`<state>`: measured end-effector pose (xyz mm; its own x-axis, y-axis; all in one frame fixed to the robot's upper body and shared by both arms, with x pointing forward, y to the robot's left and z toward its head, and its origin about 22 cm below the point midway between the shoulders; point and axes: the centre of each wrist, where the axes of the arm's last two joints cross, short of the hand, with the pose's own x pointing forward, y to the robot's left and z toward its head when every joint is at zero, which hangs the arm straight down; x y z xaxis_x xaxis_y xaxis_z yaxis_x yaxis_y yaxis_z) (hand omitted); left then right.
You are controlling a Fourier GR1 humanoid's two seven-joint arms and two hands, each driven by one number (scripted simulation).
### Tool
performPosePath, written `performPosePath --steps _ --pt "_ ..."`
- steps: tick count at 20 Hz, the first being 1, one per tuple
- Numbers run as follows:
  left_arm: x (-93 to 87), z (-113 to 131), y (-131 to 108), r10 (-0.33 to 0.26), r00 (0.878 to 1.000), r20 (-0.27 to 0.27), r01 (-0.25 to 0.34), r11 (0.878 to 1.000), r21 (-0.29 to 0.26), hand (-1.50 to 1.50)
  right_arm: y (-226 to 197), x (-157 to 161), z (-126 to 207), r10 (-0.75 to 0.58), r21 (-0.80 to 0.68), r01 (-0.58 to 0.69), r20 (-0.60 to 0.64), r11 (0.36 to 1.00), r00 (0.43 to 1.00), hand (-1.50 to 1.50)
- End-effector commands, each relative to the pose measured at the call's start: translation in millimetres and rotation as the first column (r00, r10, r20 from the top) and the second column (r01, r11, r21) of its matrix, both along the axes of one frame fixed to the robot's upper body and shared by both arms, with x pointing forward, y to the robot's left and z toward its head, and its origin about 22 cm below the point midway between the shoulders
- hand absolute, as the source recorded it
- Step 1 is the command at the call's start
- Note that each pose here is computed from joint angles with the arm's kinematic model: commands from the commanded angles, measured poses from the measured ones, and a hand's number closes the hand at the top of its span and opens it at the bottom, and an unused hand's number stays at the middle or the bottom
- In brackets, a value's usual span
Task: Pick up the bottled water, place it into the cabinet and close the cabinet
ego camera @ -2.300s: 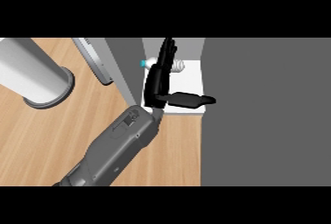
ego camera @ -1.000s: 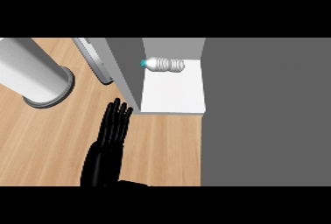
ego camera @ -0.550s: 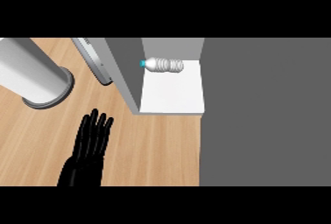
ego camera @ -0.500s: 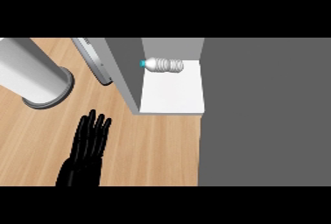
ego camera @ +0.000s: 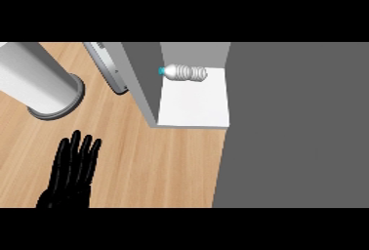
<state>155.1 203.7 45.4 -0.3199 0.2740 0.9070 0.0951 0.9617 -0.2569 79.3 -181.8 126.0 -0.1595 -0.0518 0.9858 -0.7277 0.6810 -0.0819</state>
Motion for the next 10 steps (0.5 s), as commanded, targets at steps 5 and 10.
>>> performPosePath --steps 5,10 --pt "-9.2 1 29 0.011 1.000 0.005 -0.011 1.000 0.009 -1.50 41 2 38 0.054 -0.016 -0.052 0.185 0.999 0.981 1.50" --pt "-6.8 6 37 0.007 1.000 0.019 -0.007 1.000 -0.014 -1.50 64 13 36 0.111 -0.050 -0.103 0.186 0.993 0.976 1.50"
